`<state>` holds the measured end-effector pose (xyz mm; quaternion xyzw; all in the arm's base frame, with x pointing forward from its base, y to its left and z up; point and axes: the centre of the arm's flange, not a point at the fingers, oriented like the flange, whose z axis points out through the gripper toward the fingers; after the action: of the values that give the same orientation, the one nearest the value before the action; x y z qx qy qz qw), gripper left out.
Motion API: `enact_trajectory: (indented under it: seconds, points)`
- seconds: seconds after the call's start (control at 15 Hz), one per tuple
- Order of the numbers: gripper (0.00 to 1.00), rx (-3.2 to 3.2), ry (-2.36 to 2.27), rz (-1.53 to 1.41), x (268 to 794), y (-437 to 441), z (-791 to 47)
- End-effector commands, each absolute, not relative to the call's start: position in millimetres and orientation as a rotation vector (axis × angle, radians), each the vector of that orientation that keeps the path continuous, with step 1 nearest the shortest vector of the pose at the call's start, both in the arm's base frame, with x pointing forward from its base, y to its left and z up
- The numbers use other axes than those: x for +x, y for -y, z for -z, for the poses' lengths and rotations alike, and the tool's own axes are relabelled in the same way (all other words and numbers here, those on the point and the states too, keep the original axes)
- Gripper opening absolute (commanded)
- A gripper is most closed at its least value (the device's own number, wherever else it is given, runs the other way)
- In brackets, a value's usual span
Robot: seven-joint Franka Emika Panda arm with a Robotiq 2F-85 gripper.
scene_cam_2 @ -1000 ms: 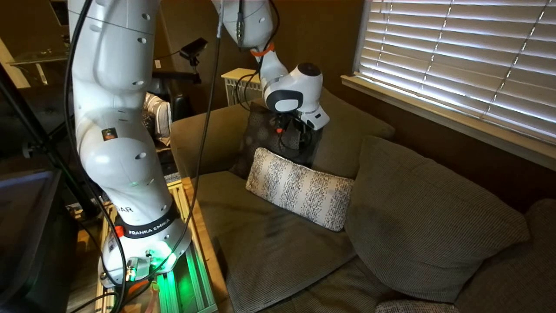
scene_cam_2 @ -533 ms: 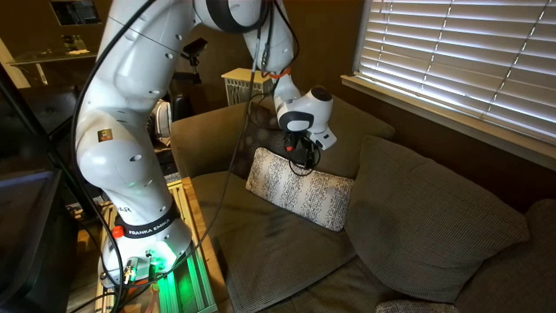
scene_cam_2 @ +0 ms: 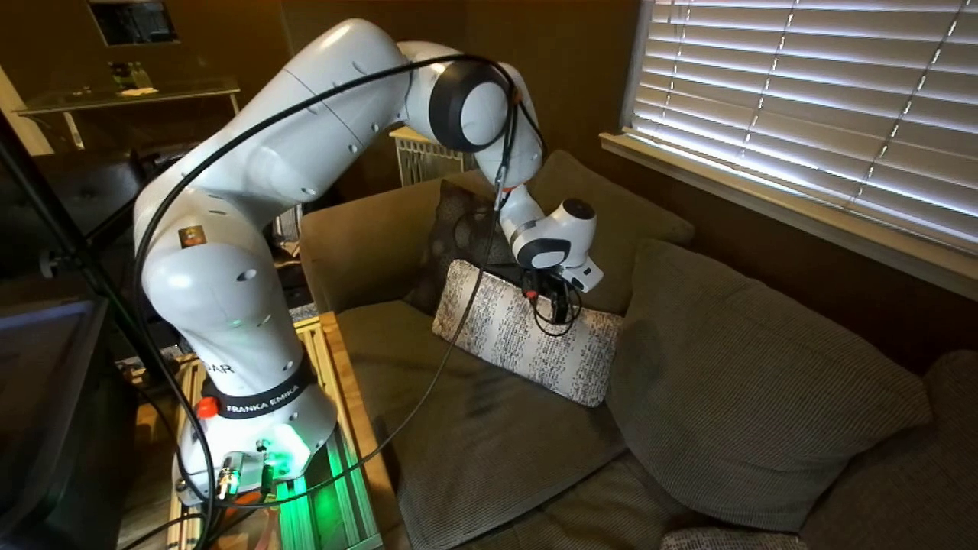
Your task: Put the left white pillow on the right white pillow
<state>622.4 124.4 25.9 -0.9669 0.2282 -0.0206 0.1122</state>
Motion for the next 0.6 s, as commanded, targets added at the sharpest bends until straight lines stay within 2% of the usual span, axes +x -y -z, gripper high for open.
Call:
enact_trajectory:
  seconds: [0.0,0.53]
  points:
    - [1.0,-2.882,-0.642,0.066,673.5,-149.0,15.3]
    - [1.0,-2.956,-0.69,0.056,710.7,-176.3,46.5]
